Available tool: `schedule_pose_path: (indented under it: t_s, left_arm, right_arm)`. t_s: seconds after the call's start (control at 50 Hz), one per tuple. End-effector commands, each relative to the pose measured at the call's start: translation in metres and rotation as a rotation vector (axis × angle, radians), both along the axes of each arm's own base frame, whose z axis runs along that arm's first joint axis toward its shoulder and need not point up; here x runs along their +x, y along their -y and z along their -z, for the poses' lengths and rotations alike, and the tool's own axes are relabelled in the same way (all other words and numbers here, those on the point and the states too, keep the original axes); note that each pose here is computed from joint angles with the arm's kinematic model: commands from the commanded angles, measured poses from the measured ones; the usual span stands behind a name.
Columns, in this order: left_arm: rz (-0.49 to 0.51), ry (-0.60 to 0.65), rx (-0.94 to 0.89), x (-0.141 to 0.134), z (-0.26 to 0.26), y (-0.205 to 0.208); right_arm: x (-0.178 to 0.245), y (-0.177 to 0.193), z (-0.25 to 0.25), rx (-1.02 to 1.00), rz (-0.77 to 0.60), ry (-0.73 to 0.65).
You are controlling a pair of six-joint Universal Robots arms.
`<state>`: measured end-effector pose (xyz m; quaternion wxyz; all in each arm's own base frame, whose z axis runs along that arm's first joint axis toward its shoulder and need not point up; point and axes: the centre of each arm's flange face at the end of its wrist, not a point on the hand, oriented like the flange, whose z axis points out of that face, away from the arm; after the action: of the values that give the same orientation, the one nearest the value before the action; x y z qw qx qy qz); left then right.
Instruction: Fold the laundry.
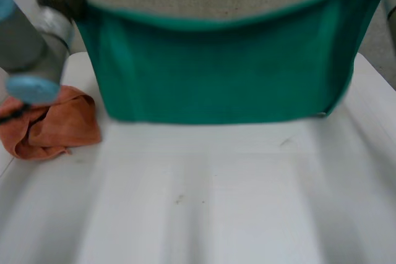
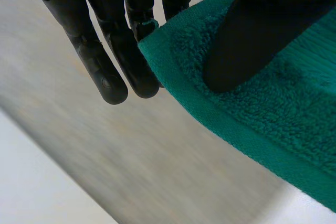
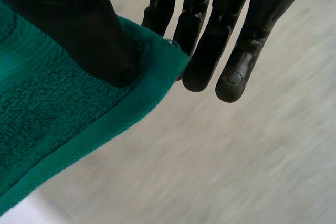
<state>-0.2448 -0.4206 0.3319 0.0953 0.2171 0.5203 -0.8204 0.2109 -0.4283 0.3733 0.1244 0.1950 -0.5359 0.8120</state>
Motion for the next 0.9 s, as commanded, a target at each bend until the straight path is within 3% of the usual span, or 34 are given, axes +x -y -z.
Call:
schedule_pose_path:
  t_s: [0.02,0.1,0.24,0.34,0.5,0.62,0.76,0.82,0.9]
  left_arm:
    - [-0.026,-0.217,-0.280,0.016,-0.103,-0.036]
    - [-0.001,-0.264,-0.228,0.020,-0.097,-0.048]
    - [0.022,-0.184,0.043,0.021,-0.012,-0.060]
    - [0.015,-0.111,0.286,0.026,0.068,-0.076]
    - [-0.025,0.000,0.570,0.037,0.150,-0.108]
    - [-0.042,0.138,0.701,0.045,0.170,-0.137]
    - [-0.050,0.395,0.851,0.065,0.155,-0.188]
    - [-0.018,0.506,0.914,0.070,0.150,-0.215]
    - [0.041,0.541,0.886,0.066,0.142,-0.229]
  right_arm:
    - [-0.002,-0.012,-0.059,-0.248,-0.034,0.105]
    - [-0.001,-0.021,-0.054,-0.199,-0.065,0.116]
    - [-0.006,-0.028,0.014,0.114,-0.148,0.006]
    - [-0.015,-0.043,0.093,0.429,-0.217,-0.140]
    - [-0.022,-0.079,0.175,0.663,-0.238,-0.396]
    - [-0.048,-0.097,0.200,0.818,-0.172,-0.422]
    - [-0.087,-0.134,0.164,0.973,-0.051,-0.451]
    - [-0.100,-0.158,0.165,1.104,-0.081,-0.545]
    - [-0.103,-0.170,0.170,1.128,-0.111,-0.618]
